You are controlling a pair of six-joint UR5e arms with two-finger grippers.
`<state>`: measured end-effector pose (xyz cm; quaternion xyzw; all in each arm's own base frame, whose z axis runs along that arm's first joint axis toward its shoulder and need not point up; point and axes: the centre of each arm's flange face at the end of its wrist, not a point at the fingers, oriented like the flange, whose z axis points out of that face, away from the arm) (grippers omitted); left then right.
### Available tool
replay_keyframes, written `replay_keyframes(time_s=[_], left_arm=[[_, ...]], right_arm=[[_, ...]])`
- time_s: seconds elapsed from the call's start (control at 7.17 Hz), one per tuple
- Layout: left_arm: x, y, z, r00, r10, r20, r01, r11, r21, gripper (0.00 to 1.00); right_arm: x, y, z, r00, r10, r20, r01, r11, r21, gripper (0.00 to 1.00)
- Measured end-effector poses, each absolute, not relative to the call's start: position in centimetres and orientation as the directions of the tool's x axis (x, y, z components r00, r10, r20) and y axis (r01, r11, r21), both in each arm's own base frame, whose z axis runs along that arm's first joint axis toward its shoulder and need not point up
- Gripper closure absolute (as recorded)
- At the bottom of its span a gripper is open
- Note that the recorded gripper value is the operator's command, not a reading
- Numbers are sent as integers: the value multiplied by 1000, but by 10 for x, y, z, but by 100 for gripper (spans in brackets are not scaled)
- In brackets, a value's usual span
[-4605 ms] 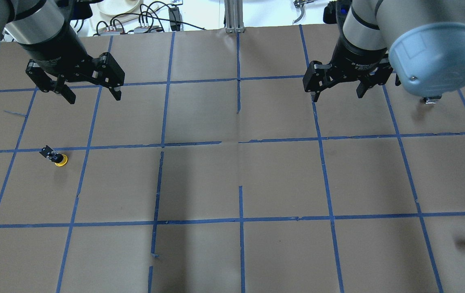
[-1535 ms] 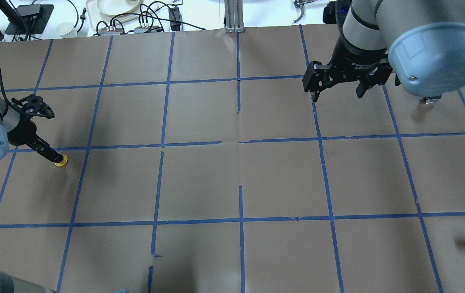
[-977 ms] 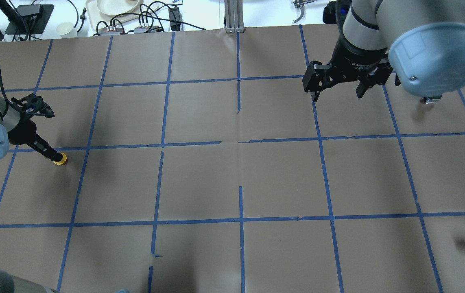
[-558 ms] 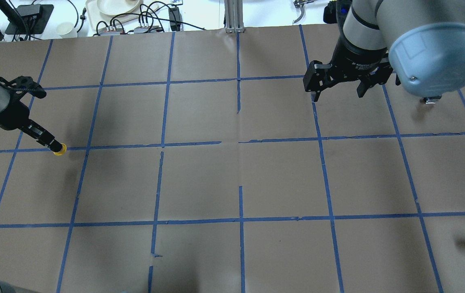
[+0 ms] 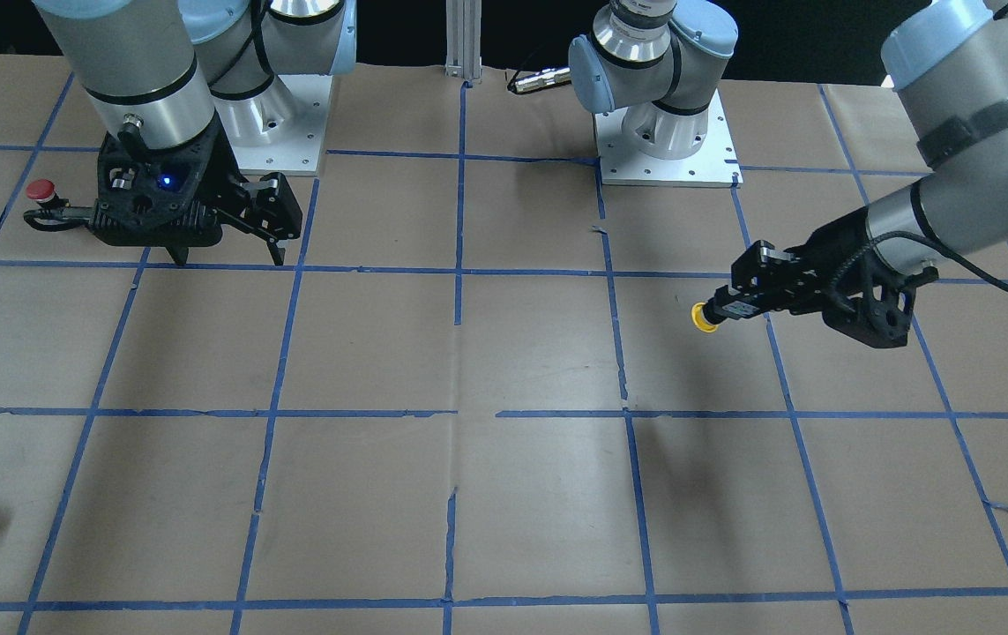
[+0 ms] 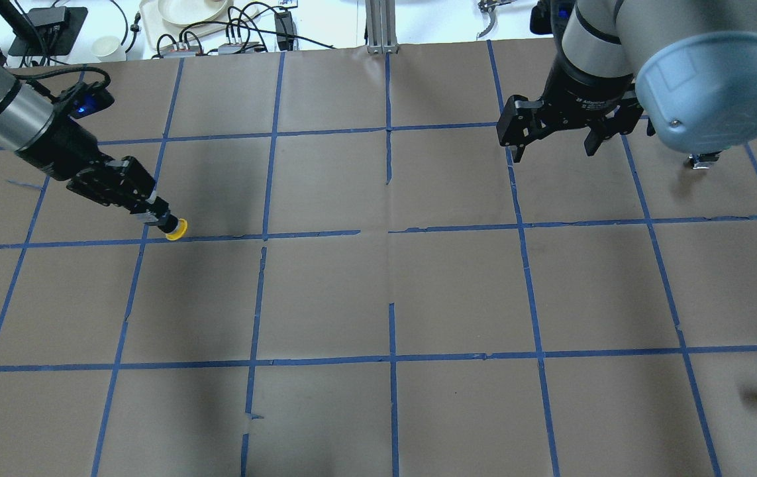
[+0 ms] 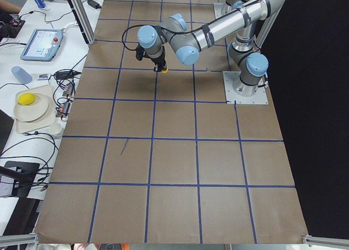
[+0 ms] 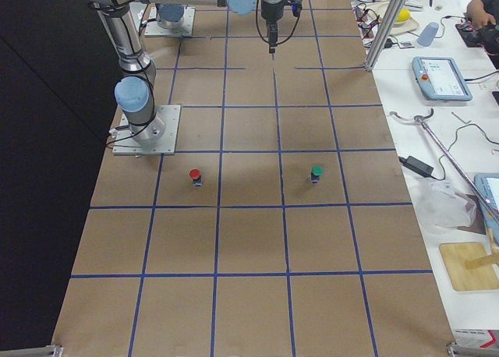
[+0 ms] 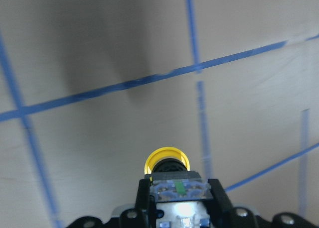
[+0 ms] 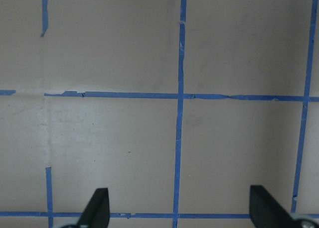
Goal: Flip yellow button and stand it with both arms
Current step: 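Lift the block with the left gripper toward the center while the right arm rises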
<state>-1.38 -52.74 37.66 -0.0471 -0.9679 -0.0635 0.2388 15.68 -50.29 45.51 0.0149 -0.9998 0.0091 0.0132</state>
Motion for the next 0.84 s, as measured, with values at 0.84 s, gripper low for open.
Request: replay_keyframes(time_s=[0.84], left_arm=[[-165, -498, 456, -387, -219, 896, -89, 976, 200, 92]], right_arm=[[51, -509, 422, -836, 371, -404, 266, 918, 294, 0]])
